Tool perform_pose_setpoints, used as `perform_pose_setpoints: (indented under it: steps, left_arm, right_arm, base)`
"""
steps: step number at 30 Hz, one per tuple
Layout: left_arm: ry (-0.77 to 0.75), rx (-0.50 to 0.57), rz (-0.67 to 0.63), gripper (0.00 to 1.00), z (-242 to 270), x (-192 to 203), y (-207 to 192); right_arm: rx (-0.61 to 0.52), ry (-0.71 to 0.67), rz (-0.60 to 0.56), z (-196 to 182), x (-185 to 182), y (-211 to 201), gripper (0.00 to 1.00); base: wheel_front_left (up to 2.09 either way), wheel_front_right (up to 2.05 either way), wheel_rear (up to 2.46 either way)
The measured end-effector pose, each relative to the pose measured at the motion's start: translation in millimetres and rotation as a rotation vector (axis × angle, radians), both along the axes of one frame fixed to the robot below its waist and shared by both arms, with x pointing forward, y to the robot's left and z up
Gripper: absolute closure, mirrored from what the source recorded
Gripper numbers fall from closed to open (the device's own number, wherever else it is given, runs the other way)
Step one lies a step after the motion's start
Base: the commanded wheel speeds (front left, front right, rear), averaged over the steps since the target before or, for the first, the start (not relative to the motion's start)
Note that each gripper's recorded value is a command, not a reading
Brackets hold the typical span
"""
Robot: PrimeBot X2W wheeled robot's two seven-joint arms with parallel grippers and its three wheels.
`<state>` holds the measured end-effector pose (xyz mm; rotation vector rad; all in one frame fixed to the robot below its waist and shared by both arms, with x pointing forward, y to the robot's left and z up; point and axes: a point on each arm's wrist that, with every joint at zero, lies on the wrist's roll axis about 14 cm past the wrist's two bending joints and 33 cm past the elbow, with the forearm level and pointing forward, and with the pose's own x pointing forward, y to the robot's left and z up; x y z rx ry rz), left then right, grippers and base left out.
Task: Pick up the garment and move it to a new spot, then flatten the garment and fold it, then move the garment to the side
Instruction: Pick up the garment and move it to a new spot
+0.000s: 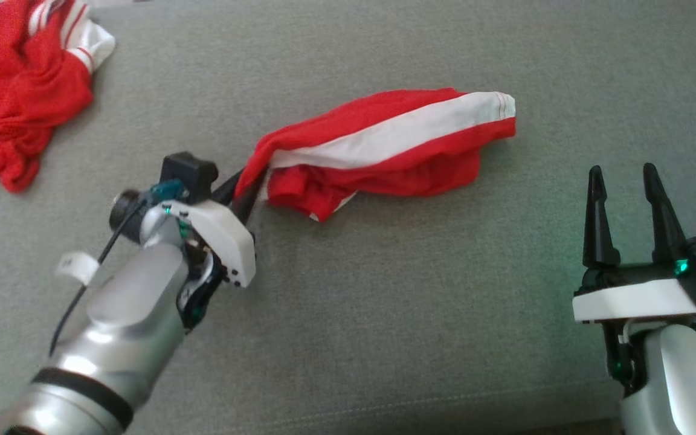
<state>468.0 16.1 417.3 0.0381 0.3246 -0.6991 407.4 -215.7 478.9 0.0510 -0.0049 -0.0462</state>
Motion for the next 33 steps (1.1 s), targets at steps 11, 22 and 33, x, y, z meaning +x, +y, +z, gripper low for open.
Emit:
perform_pose_setpoints:
  steps: [11,22,33]
  left_arm:
    - [-0.021,-0.166,0.209,0.0,29,-13,31]
    - [-0.134,-0.307,0.458,0.0,65,-76,71]
    - [-0.205,-0.322,0.591,0.0,75,-114,93]
  right_arm:
    - [-0.005,-0.049,0.053,18,1,18,0.0]
    - [0.006,-0.104,0.084,38,-21,30,0.0]
    - [0.039,-0.126,0.103,45,-34,38,0.0]
  base:
    - [0.0,0.0,0.0]
    - [0.0,0.0,0.0]
    - [0.0,0.0,0.0]
